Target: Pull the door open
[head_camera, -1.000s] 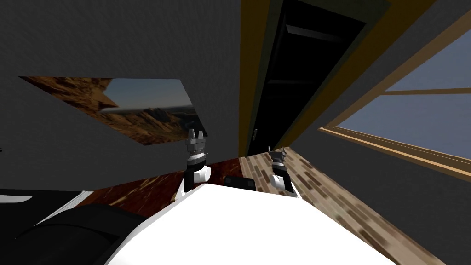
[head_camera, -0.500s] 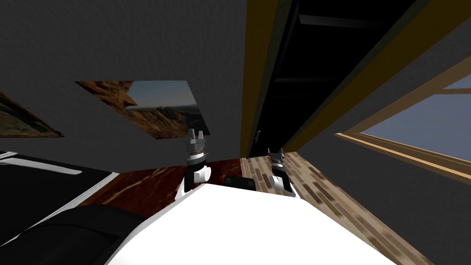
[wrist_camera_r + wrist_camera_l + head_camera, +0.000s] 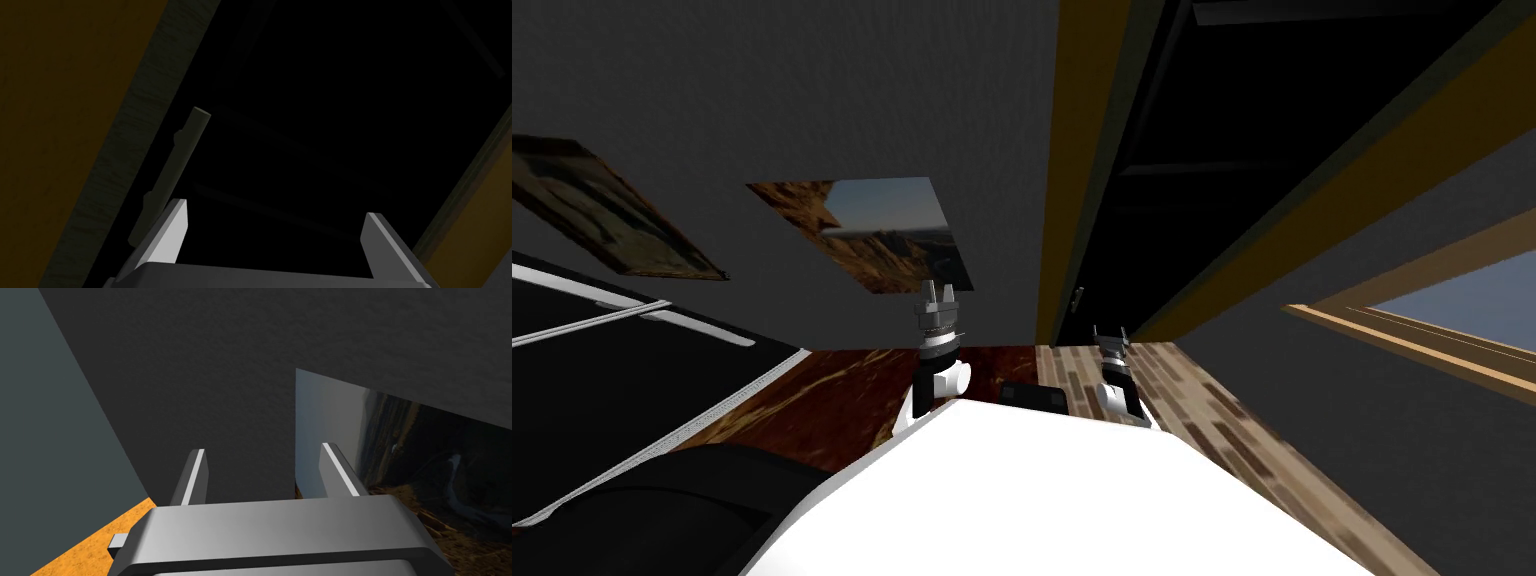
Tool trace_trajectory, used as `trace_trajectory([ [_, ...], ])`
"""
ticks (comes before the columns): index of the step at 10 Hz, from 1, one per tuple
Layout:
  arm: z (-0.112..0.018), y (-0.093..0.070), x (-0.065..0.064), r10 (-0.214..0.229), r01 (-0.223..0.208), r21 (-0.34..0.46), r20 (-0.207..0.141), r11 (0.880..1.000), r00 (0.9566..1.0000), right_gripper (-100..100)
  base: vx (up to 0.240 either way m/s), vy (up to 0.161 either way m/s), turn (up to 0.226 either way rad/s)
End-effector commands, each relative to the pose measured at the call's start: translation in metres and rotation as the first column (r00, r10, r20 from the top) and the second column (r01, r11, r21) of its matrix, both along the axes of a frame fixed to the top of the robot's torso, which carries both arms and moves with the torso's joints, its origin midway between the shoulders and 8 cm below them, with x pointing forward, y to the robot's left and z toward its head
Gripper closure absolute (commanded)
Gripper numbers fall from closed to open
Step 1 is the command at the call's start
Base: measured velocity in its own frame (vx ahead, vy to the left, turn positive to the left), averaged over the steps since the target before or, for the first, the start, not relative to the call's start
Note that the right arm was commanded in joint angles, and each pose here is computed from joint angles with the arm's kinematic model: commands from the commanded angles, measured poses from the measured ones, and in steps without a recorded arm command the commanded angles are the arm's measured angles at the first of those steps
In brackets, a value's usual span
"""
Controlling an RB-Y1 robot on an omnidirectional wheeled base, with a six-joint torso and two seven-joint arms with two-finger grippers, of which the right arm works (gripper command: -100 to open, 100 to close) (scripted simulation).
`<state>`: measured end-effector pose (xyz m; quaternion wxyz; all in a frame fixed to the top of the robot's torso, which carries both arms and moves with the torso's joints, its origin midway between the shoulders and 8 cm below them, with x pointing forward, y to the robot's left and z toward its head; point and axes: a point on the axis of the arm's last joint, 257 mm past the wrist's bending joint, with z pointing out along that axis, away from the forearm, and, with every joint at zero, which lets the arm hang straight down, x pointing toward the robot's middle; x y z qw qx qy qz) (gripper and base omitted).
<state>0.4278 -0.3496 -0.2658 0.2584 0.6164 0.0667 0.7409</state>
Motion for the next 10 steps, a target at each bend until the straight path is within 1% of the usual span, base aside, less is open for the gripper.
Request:
trace_trajectory([
  [1,-0.009,-0.002,0.001,0.001,-0.001,0.037,-0.008,0.999,1.0000,-100,0.022,-0.079,0.195],
  [3,-0.020,-0.004,0.000,0.002,0.000,0.078,-0.019,0.997,0.9998,-100,0.019,-0.090,0.219],
  [6,-0.037,-0.008,-0.001,0.002,0.003,0.139,-0.033,0.990,0.9994,-100,0.021,-0.084,0.178],
  [10,-0.057,-0.012,-0.004,0.001,0.010,0.214,-0.051,0.977,0.9987,-100,0.015,-0.079,0.173],
])
